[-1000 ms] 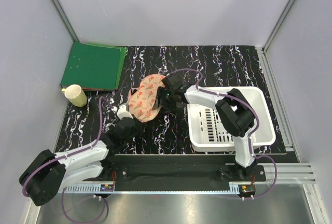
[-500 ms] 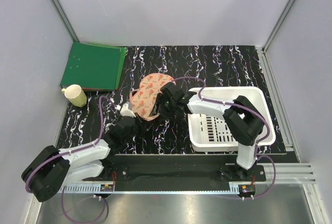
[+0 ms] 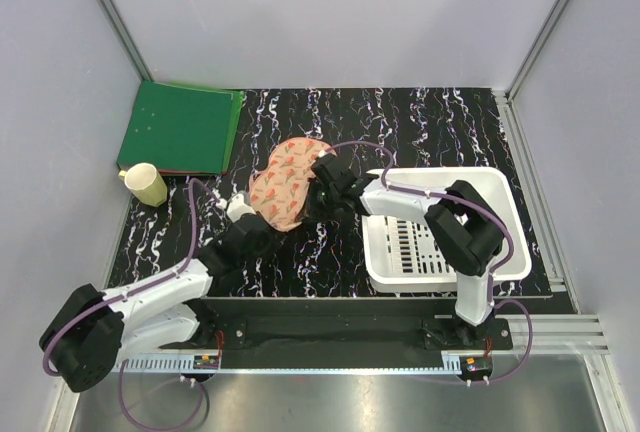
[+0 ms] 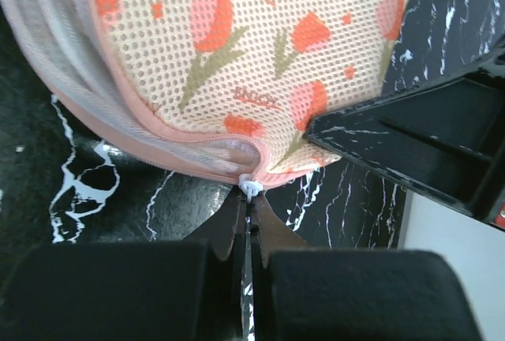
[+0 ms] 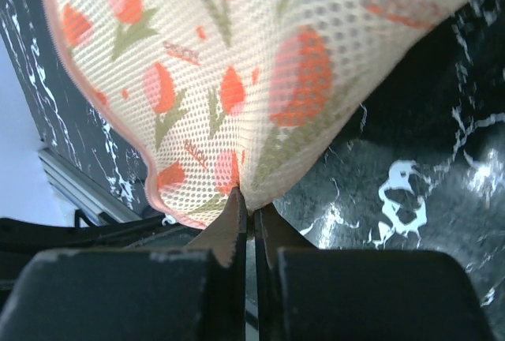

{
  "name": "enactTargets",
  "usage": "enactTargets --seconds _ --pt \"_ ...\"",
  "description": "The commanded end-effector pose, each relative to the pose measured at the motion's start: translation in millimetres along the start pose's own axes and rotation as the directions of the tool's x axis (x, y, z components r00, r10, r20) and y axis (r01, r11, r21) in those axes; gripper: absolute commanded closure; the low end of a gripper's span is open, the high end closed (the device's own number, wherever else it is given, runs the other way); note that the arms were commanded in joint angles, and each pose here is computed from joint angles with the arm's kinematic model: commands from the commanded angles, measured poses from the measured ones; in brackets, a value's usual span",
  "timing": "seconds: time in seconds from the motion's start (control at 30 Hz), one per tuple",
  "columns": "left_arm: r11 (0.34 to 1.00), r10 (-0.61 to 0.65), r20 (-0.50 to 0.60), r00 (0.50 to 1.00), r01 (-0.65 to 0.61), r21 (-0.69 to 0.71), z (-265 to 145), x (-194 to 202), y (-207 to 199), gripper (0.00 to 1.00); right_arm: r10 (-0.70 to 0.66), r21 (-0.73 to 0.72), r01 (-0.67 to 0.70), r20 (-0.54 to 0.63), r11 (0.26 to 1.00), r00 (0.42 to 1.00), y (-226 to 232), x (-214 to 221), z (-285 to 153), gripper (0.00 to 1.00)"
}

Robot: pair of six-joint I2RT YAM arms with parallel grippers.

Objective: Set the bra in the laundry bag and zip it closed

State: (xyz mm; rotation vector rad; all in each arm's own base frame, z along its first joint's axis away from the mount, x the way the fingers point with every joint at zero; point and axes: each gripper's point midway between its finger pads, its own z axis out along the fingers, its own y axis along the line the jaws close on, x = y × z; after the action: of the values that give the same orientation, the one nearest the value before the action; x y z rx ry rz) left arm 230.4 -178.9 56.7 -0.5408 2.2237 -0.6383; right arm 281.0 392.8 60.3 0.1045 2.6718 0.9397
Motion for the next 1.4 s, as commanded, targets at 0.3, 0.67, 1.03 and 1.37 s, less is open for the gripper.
enactTargets --seconds 0.3,0.67,1.03,1.37 --pt "0.985 0.092 -0.037 0.995 -0.096 -0.143 3 5 52 1.00 -0.326 0.186 0.310 0.061 0.932 0.943 -48 -60 -3 1.00" --pt "0.986 0.045 -0.046 0.998 -0.037 0.162 2 5 -12 1.00 -0.170 0.135 0.161 0.054 0.978 0.984 -17 -56 -26 0.36" --pt "0.973 -0.026 -0.071 0.997 0.042 0.226 0 0 -39 1.00 0.023 0.008 -0.023 0.090 1.000 0.996 5 -21 -48 0.21" --pt "0.961 -0.063 -0.054 0.997 0.075 0.265 -9 -9 -49 1.00 0.107 -0.048 -0.103 0.085 0.993 0.991 18 -6 -29 0.28"
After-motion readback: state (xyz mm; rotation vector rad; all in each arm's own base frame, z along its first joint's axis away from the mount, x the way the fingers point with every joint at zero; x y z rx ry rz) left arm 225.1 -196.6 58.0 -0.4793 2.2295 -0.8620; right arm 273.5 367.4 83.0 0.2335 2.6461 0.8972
